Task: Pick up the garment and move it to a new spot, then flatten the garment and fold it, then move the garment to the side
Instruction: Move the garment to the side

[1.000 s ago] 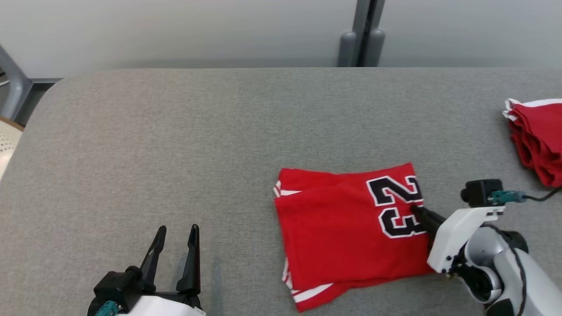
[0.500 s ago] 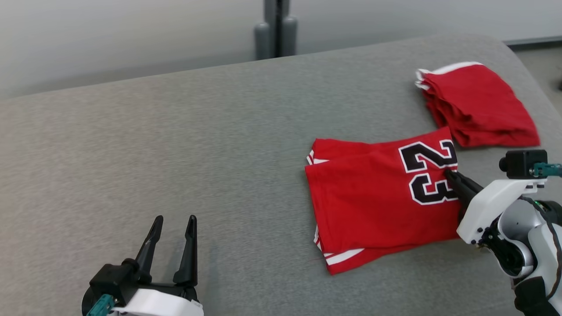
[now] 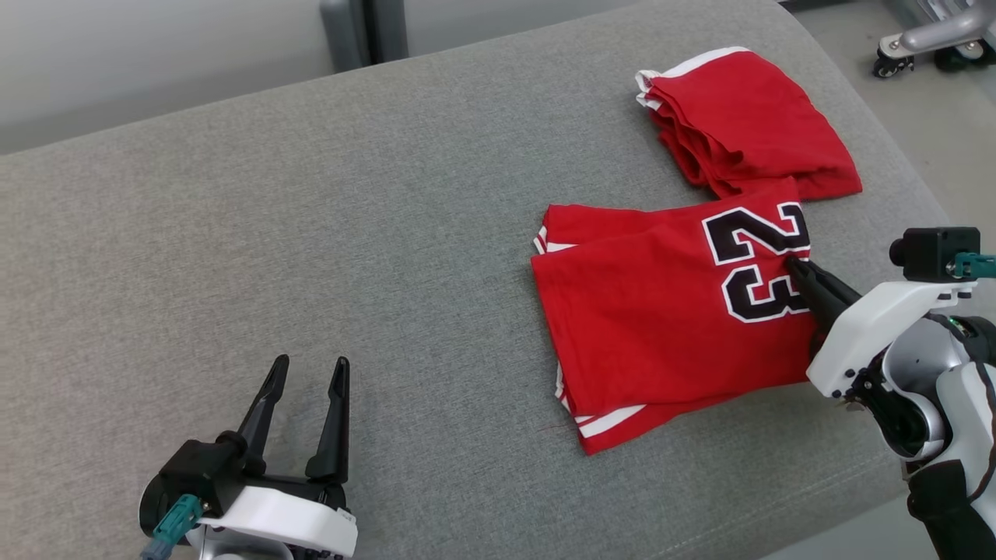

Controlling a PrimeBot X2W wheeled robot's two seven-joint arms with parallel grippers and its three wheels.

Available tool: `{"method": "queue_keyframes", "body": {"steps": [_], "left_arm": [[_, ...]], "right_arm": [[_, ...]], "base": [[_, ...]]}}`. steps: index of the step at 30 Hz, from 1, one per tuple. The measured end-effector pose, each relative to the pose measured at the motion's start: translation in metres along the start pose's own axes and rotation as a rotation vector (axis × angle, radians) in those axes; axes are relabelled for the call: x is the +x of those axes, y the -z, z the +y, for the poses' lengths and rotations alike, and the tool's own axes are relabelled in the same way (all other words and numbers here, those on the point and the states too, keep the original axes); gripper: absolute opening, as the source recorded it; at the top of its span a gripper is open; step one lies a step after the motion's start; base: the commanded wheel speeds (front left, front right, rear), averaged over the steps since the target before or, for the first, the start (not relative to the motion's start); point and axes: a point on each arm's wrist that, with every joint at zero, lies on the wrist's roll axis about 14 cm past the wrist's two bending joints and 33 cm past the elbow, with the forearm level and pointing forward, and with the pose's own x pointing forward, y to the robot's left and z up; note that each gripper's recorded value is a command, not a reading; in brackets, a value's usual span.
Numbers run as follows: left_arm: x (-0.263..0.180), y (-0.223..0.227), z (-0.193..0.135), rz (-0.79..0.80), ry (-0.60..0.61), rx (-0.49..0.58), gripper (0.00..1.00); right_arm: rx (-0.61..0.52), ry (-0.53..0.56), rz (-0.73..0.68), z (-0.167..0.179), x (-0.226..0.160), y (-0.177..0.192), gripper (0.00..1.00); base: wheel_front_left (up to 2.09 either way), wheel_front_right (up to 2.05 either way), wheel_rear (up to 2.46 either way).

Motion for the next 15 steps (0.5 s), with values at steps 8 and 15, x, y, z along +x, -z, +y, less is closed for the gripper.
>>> {"method": "queue_keyframes", "body": {"steps": [8,15], "left_arm": [[-0.013,-0.014,0.013,-0.037,-0.055,-0.001,1.0],[-0.026,-0.026,0.025,-0.071,-0.107,0.0,1.0]], "right_arm": [[-0.067,-0.061,-0.046,0.021,0.009,-0.029,0.0],[-0.159,-0.101,-0.117,0.043,0.023,-0.088,0.0]], "base": [[0.0,0.0,0.0],[0.0,0.0,0.0]]}}
